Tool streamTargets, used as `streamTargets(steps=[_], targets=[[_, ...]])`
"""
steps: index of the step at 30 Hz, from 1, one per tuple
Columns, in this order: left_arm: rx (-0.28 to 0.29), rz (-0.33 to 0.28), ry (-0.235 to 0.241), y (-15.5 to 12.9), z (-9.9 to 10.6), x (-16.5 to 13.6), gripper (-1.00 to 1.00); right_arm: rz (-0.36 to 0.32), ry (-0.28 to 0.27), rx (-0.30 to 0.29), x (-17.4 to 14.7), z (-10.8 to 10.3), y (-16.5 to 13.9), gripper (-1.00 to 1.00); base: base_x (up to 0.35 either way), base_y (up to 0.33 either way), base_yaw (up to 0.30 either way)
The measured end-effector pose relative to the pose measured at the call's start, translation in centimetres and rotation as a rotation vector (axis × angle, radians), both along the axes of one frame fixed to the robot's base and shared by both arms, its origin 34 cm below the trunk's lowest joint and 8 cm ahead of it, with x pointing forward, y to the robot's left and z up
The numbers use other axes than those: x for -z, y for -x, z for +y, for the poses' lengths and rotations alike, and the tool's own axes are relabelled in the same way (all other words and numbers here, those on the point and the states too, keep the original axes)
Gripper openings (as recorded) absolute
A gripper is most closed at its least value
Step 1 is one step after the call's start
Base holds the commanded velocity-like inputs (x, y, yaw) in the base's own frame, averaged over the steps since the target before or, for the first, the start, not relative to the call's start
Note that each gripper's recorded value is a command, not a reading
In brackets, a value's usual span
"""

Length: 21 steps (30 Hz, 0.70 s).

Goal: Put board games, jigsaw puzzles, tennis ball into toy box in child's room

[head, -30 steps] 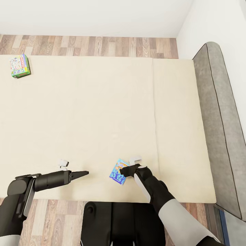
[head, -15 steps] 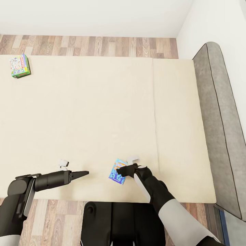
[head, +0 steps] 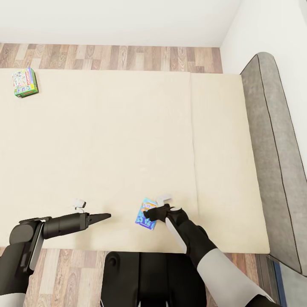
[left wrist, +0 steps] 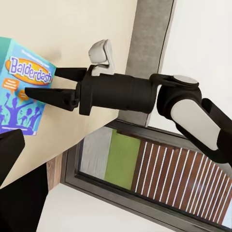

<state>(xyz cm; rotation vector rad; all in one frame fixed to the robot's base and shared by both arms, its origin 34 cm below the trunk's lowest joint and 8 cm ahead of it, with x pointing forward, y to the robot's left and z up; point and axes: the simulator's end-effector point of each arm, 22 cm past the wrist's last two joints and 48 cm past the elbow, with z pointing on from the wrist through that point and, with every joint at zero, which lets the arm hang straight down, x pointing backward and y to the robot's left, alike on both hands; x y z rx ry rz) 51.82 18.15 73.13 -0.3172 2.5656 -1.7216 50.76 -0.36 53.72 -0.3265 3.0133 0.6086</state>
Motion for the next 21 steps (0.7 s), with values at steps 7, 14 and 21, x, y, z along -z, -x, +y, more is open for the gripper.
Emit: streamTargets(steps=[7, 14, 21], targets=[[0.001, 0.001, -0.003, 0.0, 0.0, 0.1, 1.00, -0.026, -0.017, 0.003, -0.3, 0.5, -0.6, 1.00, 0.000, 0.000, 0.000], [0.002, 0.001, -0.005, 0.0, 0.0, 0.1, 1.00, -0.029, -0.077, 0.000, -0.9, 1.7, -0.6, 1.00, 0.000, 0.000, 0.000], [0.002, 0.002, -0.006, 0.1, 0.0, 0.1, 1.00, -0.055, -0.100, -0.007, -1.2, 2.4, -1.0, 1.00, 0.000, 0.000, 0.000]])
